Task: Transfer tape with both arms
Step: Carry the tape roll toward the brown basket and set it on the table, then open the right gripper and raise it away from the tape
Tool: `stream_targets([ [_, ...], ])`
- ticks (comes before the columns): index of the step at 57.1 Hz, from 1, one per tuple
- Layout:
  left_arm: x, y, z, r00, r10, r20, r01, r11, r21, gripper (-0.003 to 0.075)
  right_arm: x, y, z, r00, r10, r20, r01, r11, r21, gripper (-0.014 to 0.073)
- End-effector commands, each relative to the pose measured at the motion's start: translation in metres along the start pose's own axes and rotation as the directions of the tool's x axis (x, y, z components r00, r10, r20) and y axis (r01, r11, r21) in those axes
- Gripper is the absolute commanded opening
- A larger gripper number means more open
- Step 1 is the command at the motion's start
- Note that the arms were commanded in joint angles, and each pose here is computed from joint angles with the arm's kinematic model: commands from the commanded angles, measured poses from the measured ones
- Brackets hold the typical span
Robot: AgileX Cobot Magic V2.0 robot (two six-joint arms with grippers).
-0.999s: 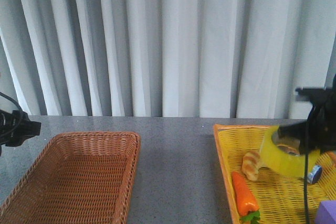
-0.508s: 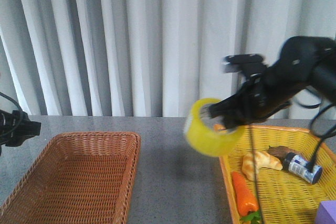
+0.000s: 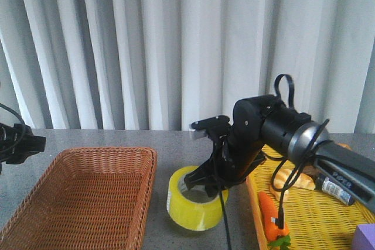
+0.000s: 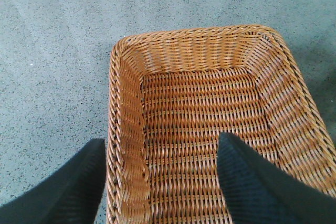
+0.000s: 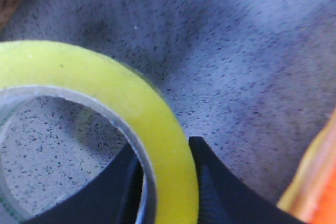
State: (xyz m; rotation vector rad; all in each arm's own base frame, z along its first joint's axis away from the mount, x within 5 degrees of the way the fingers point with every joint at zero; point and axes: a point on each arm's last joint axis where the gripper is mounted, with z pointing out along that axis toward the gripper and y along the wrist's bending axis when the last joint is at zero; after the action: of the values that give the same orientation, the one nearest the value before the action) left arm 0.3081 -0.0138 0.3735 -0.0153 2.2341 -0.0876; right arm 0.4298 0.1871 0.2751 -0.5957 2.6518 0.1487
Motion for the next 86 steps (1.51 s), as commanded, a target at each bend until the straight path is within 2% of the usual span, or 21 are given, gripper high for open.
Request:
stream_targets([
  [1,-0.015,-0.004,-0.017,0.994,-0.009,0.105,0.007,1.000,0.018,0.0452,-0.012,0.000,-0.031,0.993,-0.003,0.119,0.002,1.000,0.007,0.0066],
  [10,-0.015,-0.004,-0.017,0.995,-0.009,0.100,0.007,1.000,0.018,0.0452,-0.009,0.000,-0.014,0.998,-0.004,0.063,0.003,1.000,0.009,0.0083],
  [17,-0.015,-0.004,-0.017,0.995,-0.009,0.100,0.007,1.000,0.018,0.0452,-0.008,0.000,-0.007,0.999,0.001,0.051,-0.001,1.000,-0.002,0.0133],
  [22,-0.015,-0.004,-0.017,0.995,-0.009,0.100,0.007,1.000,0.018,0.0452,-0.008,0.001,-0.006,0.999,0.000,0.051,0.000,1.000,-0.004,0.0192],
  [35,-0.014,-0.004,-0.017,0.995,-0.009,0.099,0.007,1.000,0.018,0.0452,-0.009,0.001,-0.006,0.998,-0.001,0.060,0.001,1.000,-0.003,0.0409],
  [42,-0.014,-0.004,-0.017,0.995,-0.009,0.098,0.007,1.000,0.018,0.0452,-0.013,0.001,-0.012,0.994,-0.001,0.107,0.001,1.000,-0.001,0.0450],
  [55,-0.014,-0.004,-0.017,0.995,-0.009,0.095,0.007,1.000,0.018,0.0452,-0.023,-0.001,-0.059,0.960,-0.013,0.280,0.007,1.000,0.020,0.0384],
  [66,-0.017,-0.004,-0.017,0.991,-0.010,0.130,0.007,1.000,0.019,0.0452,-0.026,-0.012,-0.124,0.879,-0.037,0.476,0.001,0.997,0.077,0.0253],
  [76,-0.020,-0.004,-0.017,0.988,-0.010,0.157,0.007,1.000,0.020,0.0452,-0.014,-0.037,-0.191,0.796,-0.013,0.605,-0.070,0.991,0.112,0.0131],
  [86,-0.022,-0.004,-0.018,0.984,-0.013,0.180,0.009,1.000,0.021,0.0452,0.011,-0.069,-0.241,0.764,0.020,0.645,-0.160,0.974,0.160,0.0014],
])
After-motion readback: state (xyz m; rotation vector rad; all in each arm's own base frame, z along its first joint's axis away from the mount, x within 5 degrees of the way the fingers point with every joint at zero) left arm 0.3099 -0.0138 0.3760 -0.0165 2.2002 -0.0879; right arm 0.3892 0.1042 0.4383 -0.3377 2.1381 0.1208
